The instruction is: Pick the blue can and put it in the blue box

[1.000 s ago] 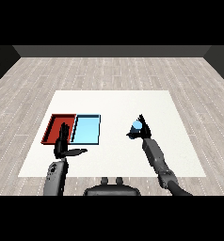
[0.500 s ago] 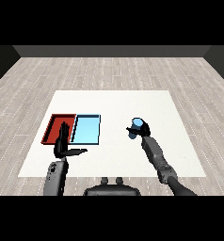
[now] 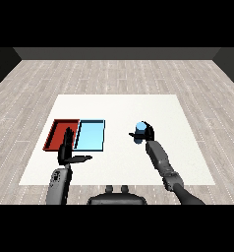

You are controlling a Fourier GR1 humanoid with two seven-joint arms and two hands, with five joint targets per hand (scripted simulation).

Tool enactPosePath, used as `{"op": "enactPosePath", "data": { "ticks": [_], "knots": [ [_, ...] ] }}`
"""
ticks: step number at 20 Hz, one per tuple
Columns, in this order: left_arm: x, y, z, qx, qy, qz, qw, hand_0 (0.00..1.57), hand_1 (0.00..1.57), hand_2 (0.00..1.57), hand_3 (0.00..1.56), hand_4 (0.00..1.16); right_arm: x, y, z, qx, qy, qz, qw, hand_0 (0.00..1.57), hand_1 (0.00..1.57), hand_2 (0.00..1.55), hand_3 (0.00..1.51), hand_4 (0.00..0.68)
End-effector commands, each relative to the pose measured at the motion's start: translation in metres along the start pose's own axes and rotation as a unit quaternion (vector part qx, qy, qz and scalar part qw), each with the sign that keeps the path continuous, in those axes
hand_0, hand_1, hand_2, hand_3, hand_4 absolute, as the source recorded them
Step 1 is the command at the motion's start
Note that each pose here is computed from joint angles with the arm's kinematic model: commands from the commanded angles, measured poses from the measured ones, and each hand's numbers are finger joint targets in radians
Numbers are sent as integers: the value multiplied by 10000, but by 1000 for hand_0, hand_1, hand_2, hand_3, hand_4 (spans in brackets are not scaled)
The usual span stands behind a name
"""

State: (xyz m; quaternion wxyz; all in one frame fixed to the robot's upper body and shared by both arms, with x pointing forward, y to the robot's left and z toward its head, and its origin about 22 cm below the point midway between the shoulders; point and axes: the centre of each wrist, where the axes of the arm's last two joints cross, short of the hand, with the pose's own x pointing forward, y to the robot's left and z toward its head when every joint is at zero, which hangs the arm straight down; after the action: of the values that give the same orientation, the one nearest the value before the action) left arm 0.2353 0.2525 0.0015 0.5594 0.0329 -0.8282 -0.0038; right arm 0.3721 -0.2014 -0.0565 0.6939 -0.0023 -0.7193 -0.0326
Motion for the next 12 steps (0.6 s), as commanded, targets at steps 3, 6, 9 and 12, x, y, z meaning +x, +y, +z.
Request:
{"op": "enactPosePath", "data": {
  "ticks": [3, 6, 9, 12],
  "knots": [
    [-124, -130, -80, -88, 34, 9, 10000, 0, 0, 0, 0, 0, 221, 140, -39, 181, -679, 409, 9967, 1449, 1449, 1471, 1358, 495],
    [-32, -82, 65, -216, 232, 242, 9992, 0, 0, 0, 0, 0, 312, 208, -19, 270, -724, 293, 9966, 1459, 1459, 1480, 1354, 518],
    [-49, -315, 61, -293, 50, 88, 9995, 0, 0, 0, 0, 0, 344, 200, 10, 353, -810, 151, 9960, 1461, 1461, 1483, 1378, 514],
    [-154, -335, -9, -464, 136, 351, 9982, 0, 0, 0, 0, 0, 423, 379, 86, 352, -898, 106, 9953, 1451, 1451, 1472, 1377, 532]
  ]
}}
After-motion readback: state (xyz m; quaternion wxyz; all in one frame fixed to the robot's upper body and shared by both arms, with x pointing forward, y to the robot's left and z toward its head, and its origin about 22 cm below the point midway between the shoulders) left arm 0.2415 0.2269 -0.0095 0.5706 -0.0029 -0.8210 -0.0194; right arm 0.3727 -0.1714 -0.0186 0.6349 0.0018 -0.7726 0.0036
